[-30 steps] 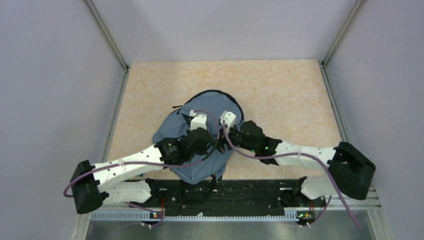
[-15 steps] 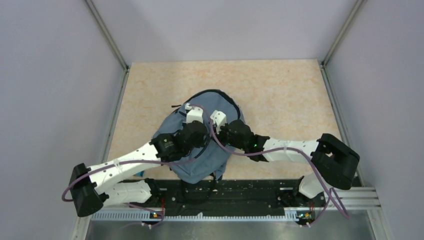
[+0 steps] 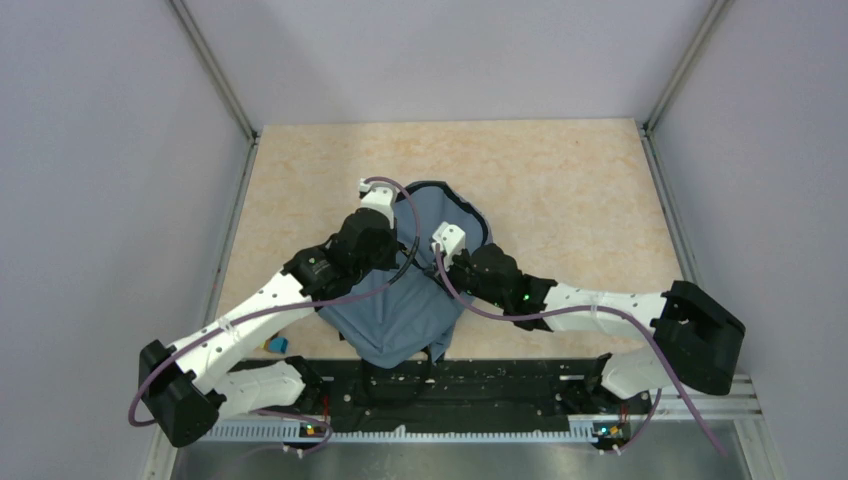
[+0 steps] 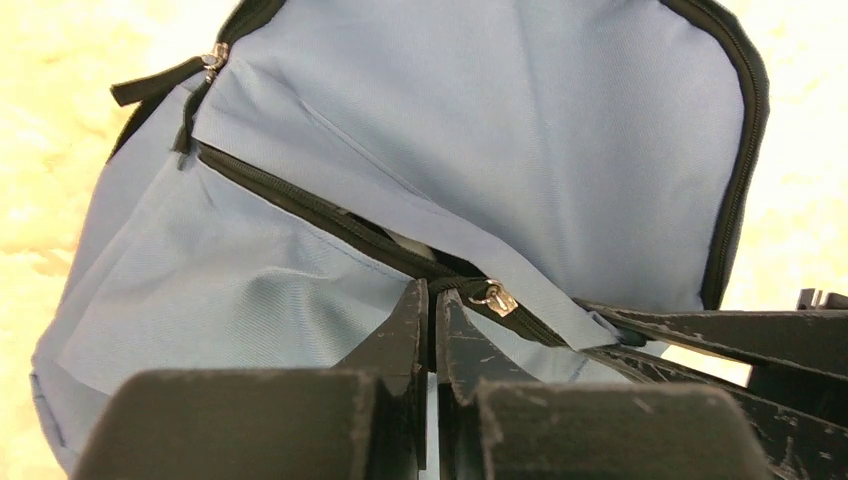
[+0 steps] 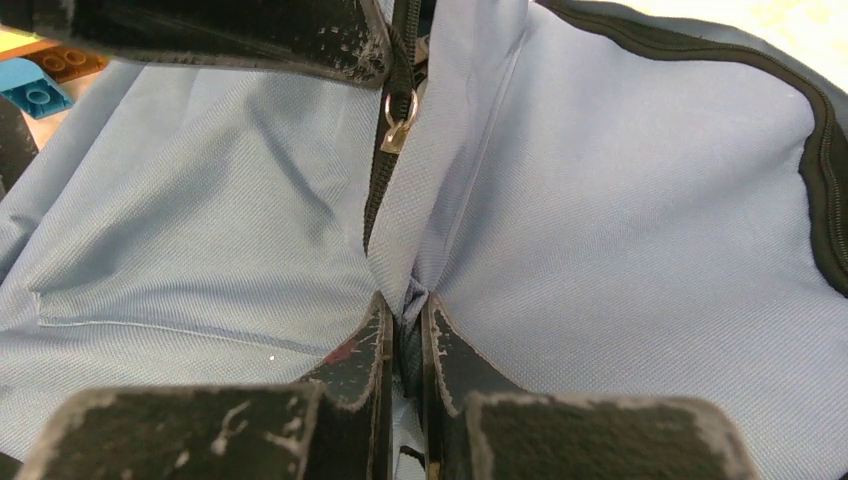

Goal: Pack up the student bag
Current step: Zip the student bag at the center of the board.

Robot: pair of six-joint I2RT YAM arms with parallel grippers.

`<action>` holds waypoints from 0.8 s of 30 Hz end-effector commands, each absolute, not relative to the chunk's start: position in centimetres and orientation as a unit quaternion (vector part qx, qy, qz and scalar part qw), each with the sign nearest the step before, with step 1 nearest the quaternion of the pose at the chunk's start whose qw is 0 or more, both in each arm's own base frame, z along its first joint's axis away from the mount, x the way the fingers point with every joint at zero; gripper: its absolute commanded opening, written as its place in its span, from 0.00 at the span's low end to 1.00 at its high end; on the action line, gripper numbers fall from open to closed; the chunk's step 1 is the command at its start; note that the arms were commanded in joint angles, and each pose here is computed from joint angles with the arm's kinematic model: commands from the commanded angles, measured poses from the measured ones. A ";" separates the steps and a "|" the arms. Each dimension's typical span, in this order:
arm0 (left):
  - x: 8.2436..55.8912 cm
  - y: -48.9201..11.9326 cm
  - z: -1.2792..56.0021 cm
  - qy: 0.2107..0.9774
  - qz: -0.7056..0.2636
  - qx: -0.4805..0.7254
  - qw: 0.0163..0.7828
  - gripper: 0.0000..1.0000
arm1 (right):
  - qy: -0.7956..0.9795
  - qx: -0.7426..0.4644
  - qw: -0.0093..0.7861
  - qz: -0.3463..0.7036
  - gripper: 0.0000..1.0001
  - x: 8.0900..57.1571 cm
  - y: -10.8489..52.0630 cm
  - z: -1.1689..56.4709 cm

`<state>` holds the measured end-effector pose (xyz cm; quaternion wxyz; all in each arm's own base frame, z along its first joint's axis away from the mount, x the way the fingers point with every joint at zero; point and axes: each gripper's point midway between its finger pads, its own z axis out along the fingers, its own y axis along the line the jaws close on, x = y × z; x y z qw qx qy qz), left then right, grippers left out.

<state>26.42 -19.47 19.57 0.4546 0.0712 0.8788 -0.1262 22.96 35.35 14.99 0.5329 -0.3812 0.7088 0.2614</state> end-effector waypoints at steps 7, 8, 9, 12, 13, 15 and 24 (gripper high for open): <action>32.2 -13.6 23.6 0.865 -0.076 -0.003 0.496 0.00 | 0.728 -0.378 0.503 0.271 0.00 20.6 33.1 14.8; 32.5 -13.4 23.5 0.870 -0.076 -0.008 0.488 0.00 | 0.730 -0.377 0.502 0.272 0.00 20.5 33.0 14.8; 32.7 -13.0 23.1 0.876 -0.074 -0.013 0.477 0.00 | 0.731 -0.376 0.501 0.272 0.00 20.4 32.8 14.8; 33.2 -12.4 22.2 0.892 -0.063 -0.009 0.447 0.00 | 0.730 -0.376 0.499 0.277 0.00 20.0 32.4 15.1; 33.4 -12.1 21.8 0.898 -0.057 -0.003 0.436 0.00 | 0.728 -0.376 0.500 0.280 0.00 19.8 32.3 15.4; 34.1 -10.9 21.4 0.906 -0.036 0.005 0.421 0.00 | 0.724 -0.377 0.502 0.285 0.00 19.5 32.1 15.9; 34.5 -13.5 19.2 0.915 -0.099 0.042 0.389 0.00 | 0.715 -0.363 0.516 0.301 0.16 19.5 32.2 18.5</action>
